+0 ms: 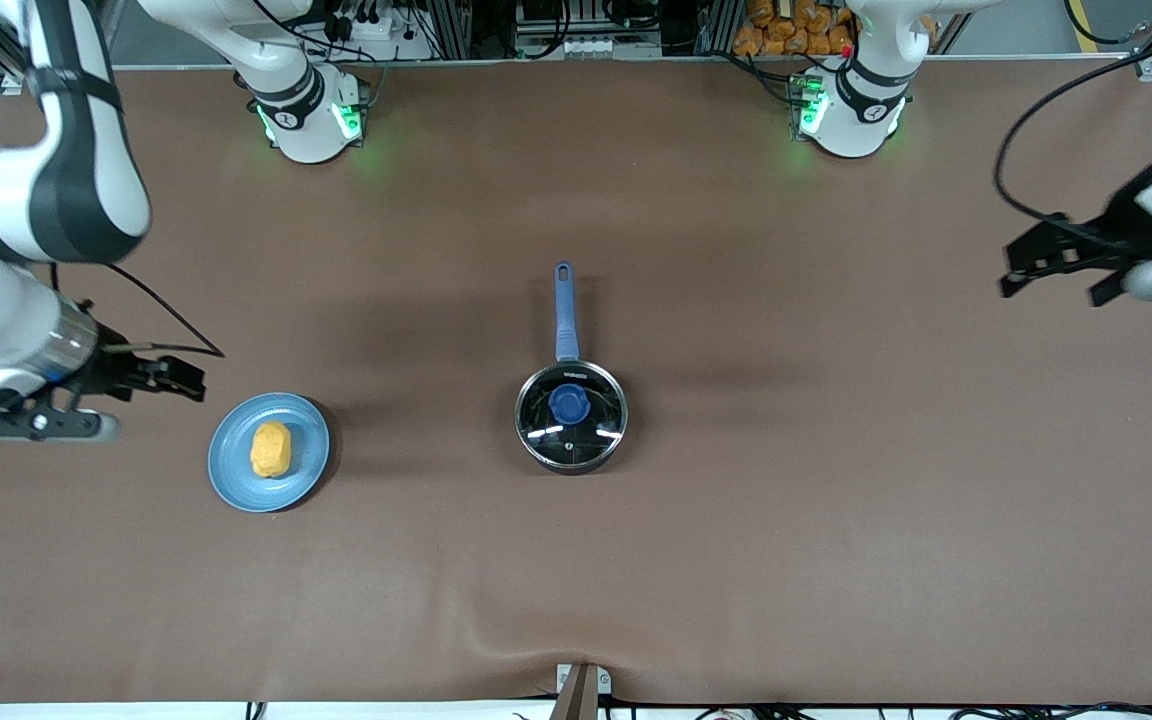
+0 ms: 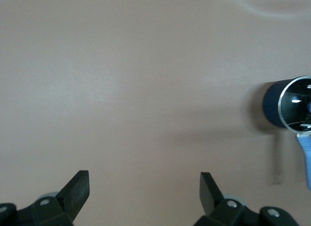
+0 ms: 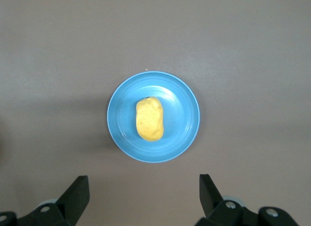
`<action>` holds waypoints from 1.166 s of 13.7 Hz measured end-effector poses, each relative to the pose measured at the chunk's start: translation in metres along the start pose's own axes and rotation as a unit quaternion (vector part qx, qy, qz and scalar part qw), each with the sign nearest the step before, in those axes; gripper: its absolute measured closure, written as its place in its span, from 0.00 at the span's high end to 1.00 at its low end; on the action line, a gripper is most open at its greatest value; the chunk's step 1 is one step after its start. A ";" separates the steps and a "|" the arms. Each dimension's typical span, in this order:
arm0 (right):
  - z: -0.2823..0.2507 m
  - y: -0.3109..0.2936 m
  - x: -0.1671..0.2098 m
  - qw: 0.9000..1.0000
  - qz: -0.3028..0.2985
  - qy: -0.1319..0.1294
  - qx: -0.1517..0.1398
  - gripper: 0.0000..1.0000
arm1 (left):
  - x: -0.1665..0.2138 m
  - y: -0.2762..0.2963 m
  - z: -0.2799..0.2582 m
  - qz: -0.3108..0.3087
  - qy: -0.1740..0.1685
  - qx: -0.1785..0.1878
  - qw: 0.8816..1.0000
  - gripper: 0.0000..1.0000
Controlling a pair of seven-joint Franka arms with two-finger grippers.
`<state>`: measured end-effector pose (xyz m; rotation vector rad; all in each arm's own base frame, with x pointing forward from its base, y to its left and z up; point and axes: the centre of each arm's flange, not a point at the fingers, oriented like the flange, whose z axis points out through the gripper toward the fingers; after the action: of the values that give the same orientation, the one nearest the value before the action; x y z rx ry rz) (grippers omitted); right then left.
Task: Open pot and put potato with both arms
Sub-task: 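Grasp the potato with the right gripper while the left gripper grasps the lid knob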
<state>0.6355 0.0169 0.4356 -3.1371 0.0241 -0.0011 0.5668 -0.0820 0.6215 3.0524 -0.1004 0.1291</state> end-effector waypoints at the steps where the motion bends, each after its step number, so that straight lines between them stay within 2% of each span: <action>1: 0.015 0.000 0.005 1.000 0.000 -0.002 -0.001 1.00 | 0.001 0.021 0.008 0.004 -0.006 0.002 1.000 1.00; 7: 0.127 0.006 0.026 1.000 0.005 -0.023 -0.008 1.00 | 0.004 0.193 0.091 -0.020 -0.036 0.056 0.998 1.00; 9: 0.161 0.006 0.028 1.000 0.005 -0.016 -0.010 1.00 | 0.010 0.225 0.113 -0.030 -0.040 0.053 0.997 1.00; 12: 0.200 0.006 0.026 1.000 0.010 -0.018 -0.005 1.00 | 0.020 0.254 0.137 -0.041 -0.027 0.040 0.998 1.00; 16: 0.219 0.002 0.026 0.999 0.025 -0.019 0.012 1.00 | 0.008 0.325 0.192 -0.084 -0.003 0.013 0.996 1.00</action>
<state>0.6616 0.0157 0.2168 -3.1115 0.1006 0.0592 0.5683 -0.4221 0.4586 3.0711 0.1575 0.1092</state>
